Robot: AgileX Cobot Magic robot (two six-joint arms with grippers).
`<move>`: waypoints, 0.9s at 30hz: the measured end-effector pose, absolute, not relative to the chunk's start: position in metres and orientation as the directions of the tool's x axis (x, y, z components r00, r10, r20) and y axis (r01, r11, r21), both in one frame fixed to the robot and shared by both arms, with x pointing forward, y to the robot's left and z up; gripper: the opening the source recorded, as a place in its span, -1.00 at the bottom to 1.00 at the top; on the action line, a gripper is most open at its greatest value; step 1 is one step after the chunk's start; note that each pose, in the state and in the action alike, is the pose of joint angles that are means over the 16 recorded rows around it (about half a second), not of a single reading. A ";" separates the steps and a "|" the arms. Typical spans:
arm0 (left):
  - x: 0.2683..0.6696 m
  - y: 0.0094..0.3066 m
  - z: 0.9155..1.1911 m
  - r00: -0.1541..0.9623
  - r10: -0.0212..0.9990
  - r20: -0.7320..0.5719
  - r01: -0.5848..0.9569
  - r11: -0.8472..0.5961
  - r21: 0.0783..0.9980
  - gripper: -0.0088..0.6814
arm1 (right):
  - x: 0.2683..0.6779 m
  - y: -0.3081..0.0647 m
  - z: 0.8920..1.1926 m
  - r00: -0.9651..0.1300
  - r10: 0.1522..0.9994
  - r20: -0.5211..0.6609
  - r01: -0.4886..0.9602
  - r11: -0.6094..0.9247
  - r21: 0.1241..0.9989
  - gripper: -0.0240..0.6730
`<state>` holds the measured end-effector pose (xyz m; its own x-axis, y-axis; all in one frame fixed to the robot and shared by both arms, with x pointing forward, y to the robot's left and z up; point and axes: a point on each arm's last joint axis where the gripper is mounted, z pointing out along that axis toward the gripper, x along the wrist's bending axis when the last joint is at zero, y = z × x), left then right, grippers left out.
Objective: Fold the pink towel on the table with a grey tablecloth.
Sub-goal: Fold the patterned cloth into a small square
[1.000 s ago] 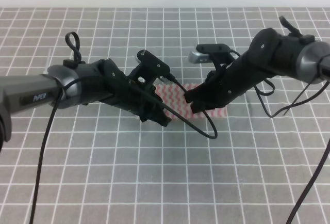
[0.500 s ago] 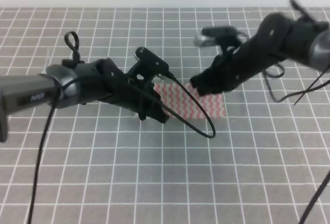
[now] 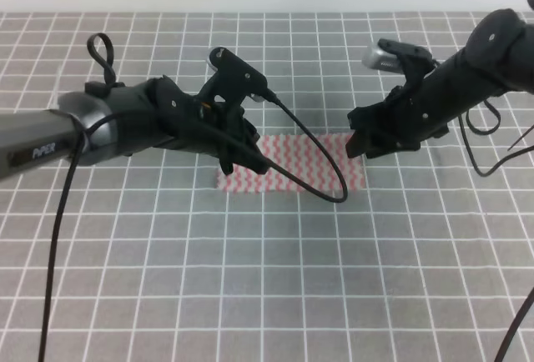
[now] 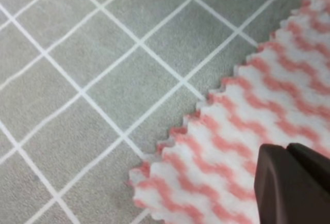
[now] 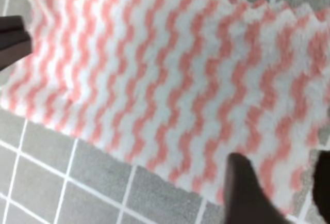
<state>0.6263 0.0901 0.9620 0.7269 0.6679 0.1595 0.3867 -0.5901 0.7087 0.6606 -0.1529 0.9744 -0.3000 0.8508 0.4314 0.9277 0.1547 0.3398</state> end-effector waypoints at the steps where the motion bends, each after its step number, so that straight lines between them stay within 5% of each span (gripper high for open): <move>1: 0.627 0.090 0.961 0.726 0.669 0.160 0.388 -0.590 0.708 -0.98 | 0.661 -0.153 0.972 -0.290 0.851 0.438 0.932 0.147 0.332 -0.32; 9: 0.628 0.091 0.952 0.728 0.668 0.152 0.402 -0.597 0.694 -0.98 | 0.665 -0.153 0.956 -0.238 0.853 0.465 0.950 0.106 0.292 0.00; 27: 0.631 0.092 0.936 0.731 0.667 0.141 0.425 -0.608 0.670 -0.98 | 0.670 -0.150 0.941 -0.196 0.848 0.492 0.961 0.066 0.270 0.01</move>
<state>0.6306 0.0921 0.9361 0.7314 0.6672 0.1411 0.4254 -0.6082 0.6702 0.6702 -0.1501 0.9406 -0.1965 0.8480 0.4923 0.9607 0.0661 0.2696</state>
